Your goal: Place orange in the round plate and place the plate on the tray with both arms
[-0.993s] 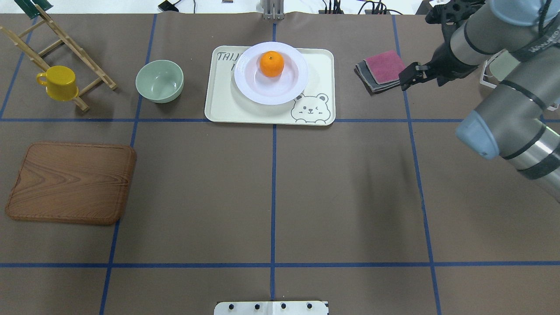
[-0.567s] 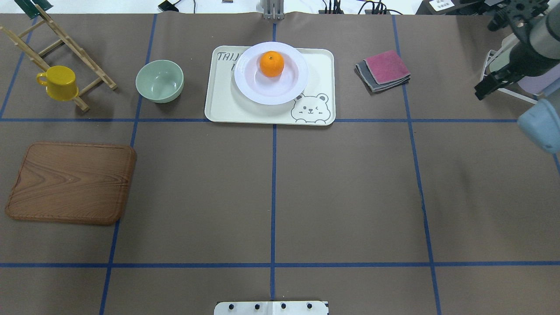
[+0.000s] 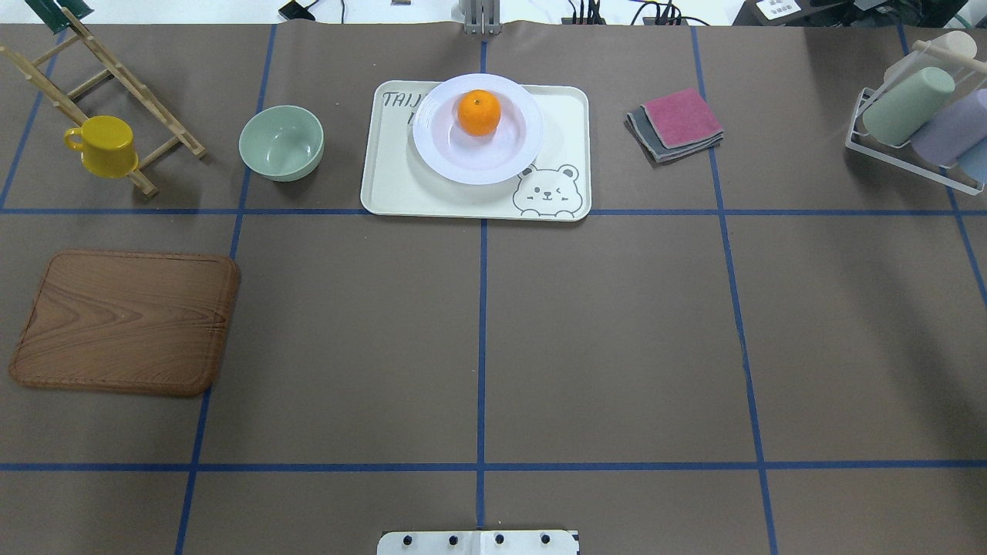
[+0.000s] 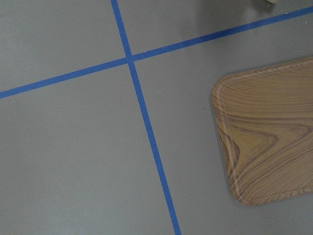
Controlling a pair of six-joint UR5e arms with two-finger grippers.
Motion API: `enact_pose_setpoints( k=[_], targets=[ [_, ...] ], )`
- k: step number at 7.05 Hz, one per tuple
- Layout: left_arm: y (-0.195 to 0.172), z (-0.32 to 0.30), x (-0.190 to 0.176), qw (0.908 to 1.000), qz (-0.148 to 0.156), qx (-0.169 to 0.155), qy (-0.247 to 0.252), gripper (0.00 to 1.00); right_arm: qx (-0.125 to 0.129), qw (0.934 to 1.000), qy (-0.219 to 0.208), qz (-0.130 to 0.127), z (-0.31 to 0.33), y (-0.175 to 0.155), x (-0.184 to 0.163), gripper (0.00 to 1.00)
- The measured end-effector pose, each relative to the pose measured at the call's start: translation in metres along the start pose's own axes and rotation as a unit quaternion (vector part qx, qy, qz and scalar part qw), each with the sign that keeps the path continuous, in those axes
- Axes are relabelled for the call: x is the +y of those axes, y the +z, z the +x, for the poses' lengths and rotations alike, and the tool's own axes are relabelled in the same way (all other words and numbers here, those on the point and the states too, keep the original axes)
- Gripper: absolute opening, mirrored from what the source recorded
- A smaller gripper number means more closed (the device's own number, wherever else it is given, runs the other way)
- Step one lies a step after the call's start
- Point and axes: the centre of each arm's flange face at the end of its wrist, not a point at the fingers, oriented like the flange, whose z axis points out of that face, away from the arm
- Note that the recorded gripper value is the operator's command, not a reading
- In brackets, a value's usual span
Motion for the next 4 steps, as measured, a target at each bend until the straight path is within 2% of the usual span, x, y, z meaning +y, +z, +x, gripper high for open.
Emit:
enact_pose_setpoints(
  k=[2,4],
  targets=[
    [0.003,-0.003,0.002,1.0,-0.002,0.0,-0.003,0.99,-0.017,0.9992,0.035,-0.008,0.02,0.012,0.043,1.0],
    [0.001,-0.002,0.004,1.0,-0.001,-0.001,-0.001,0.99,-0.02,0.9965,0.081,-0.01,0.039,0.017,0.071,1.0]
  ],
)
